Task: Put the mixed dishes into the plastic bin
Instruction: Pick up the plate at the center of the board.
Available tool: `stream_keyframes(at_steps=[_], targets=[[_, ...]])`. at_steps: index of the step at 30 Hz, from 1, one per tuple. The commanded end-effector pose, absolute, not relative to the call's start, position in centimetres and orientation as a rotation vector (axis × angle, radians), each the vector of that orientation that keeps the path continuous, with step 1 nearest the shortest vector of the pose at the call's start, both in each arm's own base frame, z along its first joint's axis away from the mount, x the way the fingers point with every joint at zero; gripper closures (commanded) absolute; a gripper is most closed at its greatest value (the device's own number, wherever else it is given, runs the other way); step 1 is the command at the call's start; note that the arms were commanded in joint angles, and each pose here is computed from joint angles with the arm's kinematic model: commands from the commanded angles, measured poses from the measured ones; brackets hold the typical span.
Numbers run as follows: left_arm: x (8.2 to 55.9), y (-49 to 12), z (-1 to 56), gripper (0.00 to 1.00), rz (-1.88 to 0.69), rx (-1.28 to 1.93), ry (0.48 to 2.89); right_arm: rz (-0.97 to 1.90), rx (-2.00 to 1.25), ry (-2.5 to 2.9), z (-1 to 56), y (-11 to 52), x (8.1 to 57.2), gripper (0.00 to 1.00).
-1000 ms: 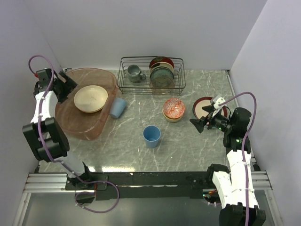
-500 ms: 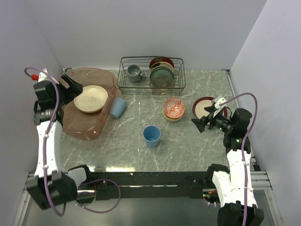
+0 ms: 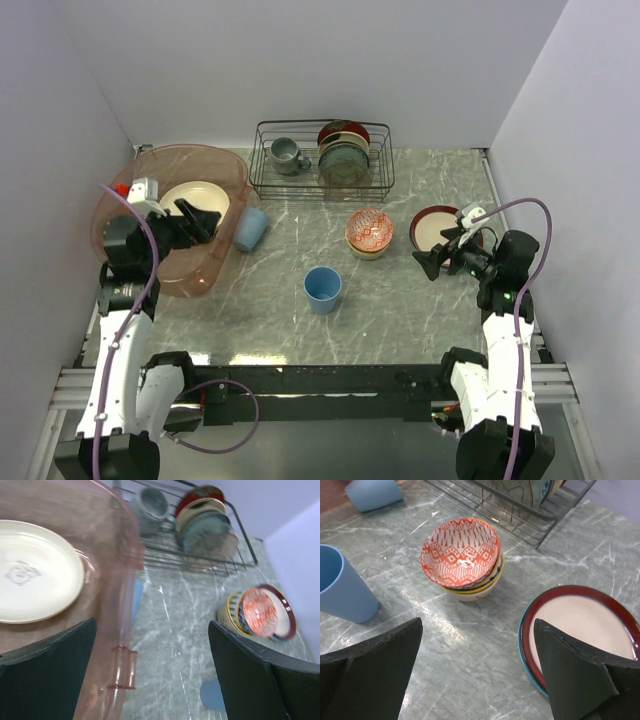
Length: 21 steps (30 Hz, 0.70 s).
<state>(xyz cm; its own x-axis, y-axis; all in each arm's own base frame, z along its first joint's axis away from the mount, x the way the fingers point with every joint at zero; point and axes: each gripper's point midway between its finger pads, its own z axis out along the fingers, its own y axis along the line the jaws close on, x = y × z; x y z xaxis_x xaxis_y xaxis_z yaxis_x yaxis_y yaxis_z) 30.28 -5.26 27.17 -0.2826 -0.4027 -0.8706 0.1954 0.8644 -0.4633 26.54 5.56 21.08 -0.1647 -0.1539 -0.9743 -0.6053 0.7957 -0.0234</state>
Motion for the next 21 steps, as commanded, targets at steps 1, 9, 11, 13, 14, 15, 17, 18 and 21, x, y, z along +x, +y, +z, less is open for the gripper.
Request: stream_keyframes(at_steps=[1,9,11,13,14,15,17,18,21], targets=[[29.4,-7.6,28.0,0.01,-0.669,0.004,1.675,0.44,-0.605,1.698,21.2,5.3,26.8,0.0],[28.9,-7.8,26.8,0.01,-0.656,0.013,1.688,0.451,-0.602,1.705,20.7,4.9,26.8,0.0],[28.8,-8.1,26.8,0.01,-0.677,0.023,1.691,0.421,-0.586,1.724,20.4,4.3,27.1,0.0],[28.7,-8.2,26.7,0.01,-0.682,0.029,1.7,0.391,-0.572,1.742,20.1,3.8,27.2,0.0],[28.8,-8.2,26.6,0.01,-0.682,0.027,1.706,0.373,-0.57,1.748,19.9,3.5,27.2,0.0],[28.9,-8.2,26.7,0.01,-0.683,0.026,1.706,0.356,-0.57,1.75,19.9,3.4,27.2,0.0],[28.9,-8.1,26.4,0.01,-0.682,0.016,1.728,0.31,-0.56,1.77,19.4,2.8,27.1,0.0],[28.8,-8.2,26.7,0.01,-0.682,0.021,1.727,0.293,-0.555,1.773,19.4,2.5,27.1,0.0],[28.6,-7.9,27.0,0.01,-0.665,0.014,1.714,0.241,-0.529,1.798,19.1,1.7,27.2,0.0]])
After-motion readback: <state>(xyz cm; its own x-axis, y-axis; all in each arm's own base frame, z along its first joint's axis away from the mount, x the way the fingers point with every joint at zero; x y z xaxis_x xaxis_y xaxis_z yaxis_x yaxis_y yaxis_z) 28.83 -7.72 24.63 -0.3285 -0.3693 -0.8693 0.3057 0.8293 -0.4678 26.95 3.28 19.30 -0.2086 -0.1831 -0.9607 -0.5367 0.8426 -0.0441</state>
